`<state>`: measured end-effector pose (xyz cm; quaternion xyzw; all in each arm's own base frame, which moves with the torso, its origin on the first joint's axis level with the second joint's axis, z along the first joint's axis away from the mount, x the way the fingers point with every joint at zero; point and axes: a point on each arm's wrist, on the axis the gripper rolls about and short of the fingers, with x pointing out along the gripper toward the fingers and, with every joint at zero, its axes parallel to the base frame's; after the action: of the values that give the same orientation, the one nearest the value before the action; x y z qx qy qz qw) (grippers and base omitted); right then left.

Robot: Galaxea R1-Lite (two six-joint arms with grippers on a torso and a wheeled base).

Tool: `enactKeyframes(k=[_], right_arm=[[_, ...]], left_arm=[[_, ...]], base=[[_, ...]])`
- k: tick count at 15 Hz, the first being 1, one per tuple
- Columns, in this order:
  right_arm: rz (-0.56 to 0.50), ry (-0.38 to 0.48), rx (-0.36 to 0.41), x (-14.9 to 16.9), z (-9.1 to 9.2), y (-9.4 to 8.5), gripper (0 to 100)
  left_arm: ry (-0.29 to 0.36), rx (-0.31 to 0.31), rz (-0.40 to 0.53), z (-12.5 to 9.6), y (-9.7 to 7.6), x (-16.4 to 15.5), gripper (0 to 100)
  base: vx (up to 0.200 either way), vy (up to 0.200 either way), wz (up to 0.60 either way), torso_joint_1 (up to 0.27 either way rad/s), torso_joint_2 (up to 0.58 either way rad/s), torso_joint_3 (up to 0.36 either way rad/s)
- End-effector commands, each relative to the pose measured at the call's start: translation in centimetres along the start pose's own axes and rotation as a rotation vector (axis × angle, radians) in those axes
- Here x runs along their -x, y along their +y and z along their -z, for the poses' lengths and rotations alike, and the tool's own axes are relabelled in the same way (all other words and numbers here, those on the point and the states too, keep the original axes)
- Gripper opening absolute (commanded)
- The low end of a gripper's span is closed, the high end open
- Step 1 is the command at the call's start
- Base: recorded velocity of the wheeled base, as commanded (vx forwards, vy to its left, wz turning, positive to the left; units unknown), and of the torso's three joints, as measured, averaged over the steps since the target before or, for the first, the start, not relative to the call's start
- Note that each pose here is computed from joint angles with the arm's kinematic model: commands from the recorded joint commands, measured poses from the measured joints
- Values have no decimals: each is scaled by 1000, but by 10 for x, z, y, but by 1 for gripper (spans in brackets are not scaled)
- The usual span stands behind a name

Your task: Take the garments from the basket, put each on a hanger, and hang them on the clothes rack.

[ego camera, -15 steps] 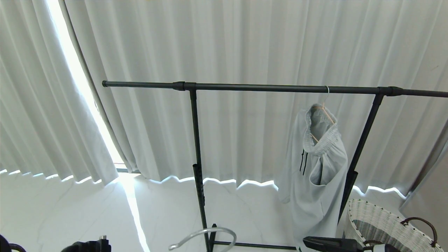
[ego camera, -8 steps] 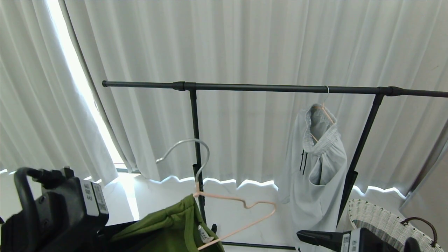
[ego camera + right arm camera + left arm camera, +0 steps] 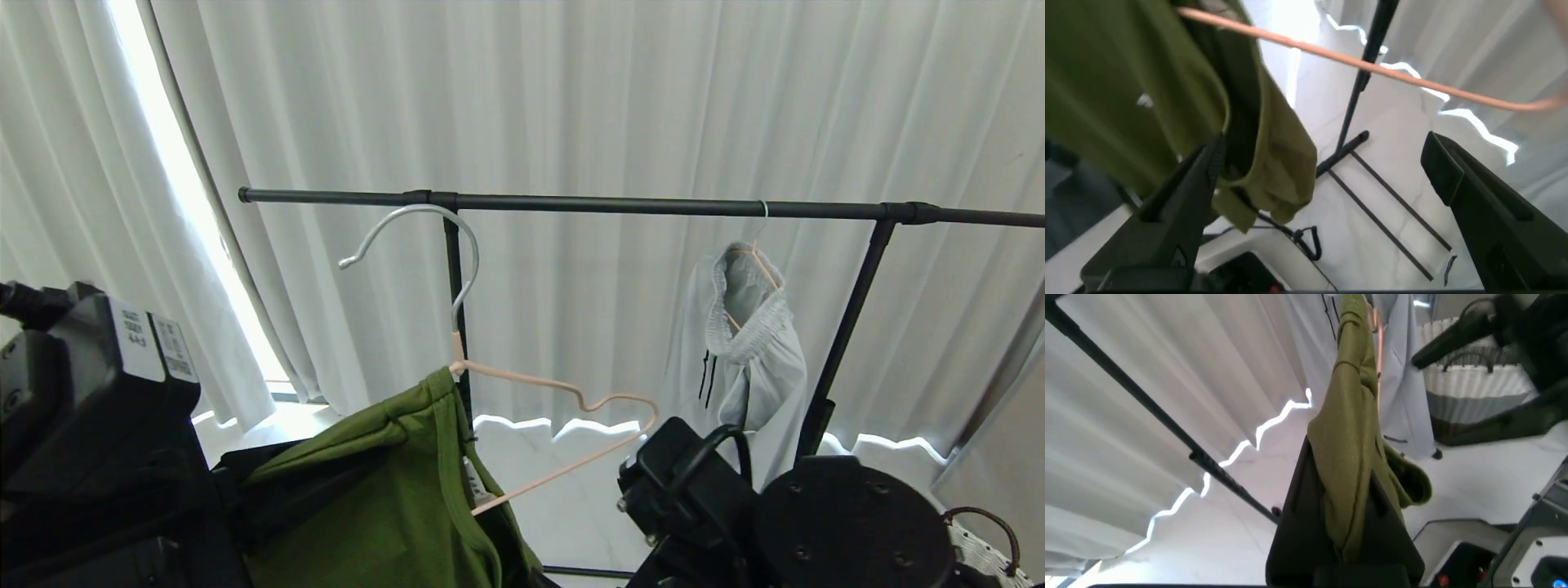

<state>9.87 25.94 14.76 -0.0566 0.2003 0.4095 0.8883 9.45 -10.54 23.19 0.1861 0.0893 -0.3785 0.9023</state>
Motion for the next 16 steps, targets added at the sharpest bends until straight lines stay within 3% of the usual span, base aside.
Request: enactKeyframes(k=[1,8,10,12,16], right_arm=[[24,55,17,-27,10,6,100],[131,126,36,-44,29,-6,100],[199,162,51,-42,36,-17,100],[300,183,45,-26,40,-48,100],[430,157,2,-3,33,-91,100]], left_arm=[[-5,0,-1,-2,0,-3,0],[-36,5,-9,-7,2,-2,0],[-39,6,-10,-7,2,-1,0],[-35,4,-11,-3,1,2,0],[-34,-4,-4,9,-2,13,0]], base=[[0,0,0,0,0,0],[0,0,0,0,0,0],[0,0,0,0,0,0],[0,0,0,0,0,0],[0,0,0,0,0,0]])
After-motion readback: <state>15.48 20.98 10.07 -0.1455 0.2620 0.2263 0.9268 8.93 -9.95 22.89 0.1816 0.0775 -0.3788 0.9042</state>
